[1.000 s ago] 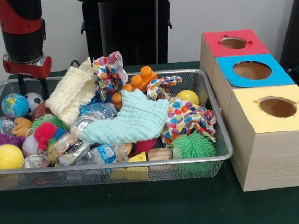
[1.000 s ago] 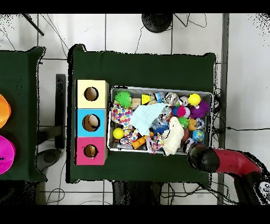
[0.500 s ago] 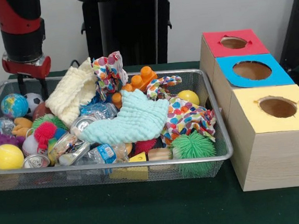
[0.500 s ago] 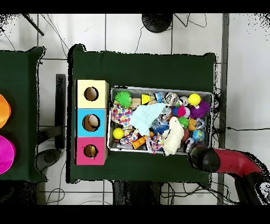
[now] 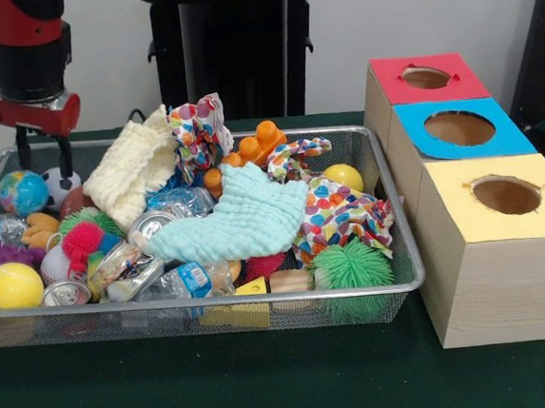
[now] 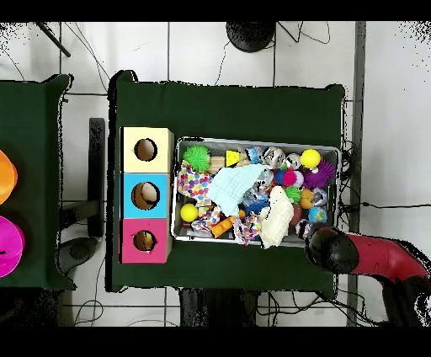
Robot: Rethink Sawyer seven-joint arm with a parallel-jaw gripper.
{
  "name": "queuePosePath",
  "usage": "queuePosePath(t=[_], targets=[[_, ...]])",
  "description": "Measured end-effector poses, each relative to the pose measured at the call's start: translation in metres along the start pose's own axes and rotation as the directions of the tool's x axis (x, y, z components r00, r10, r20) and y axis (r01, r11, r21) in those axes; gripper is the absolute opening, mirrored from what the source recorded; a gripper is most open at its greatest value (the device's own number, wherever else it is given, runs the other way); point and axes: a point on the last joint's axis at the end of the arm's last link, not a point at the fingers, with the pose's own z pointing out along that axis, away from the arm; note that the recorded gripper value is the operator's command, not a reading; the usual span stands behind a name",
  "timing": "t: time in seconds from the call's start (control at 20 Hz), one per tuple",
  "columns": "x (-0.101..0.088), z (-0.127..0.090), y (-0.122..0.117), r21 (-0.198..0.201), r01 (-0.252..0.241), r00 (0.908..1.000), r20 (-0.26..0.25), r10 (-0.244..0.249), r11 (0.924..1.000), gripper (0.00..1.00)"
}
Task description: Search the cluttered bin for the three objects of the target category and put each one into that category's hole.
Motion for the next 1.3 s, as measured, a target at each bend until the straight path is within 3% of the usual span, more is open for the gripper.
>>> queuePosePath(t=[0.5, 0.7, 1.0, 1.3], targets=[[-0.036, -0.051, -0.015, 0.032, -0.063, 0.995, 0.079, 0.06, 0.9975, 1.0], [-0.04, -0.058, -0.016, 0.037, -0.067, 0.9939, 0.09, 0.064, 0.9971, 1.0], [-0.044, -0.05, -0.013, 0.027, -0.065, 0.9942, 0.087, 0.063, 0.9975, 1.0], [-0.044, -0.017, 0.005, -0.016, -0.042, 0.9973, 0.059, 0.042, 0.999, 1.0]])
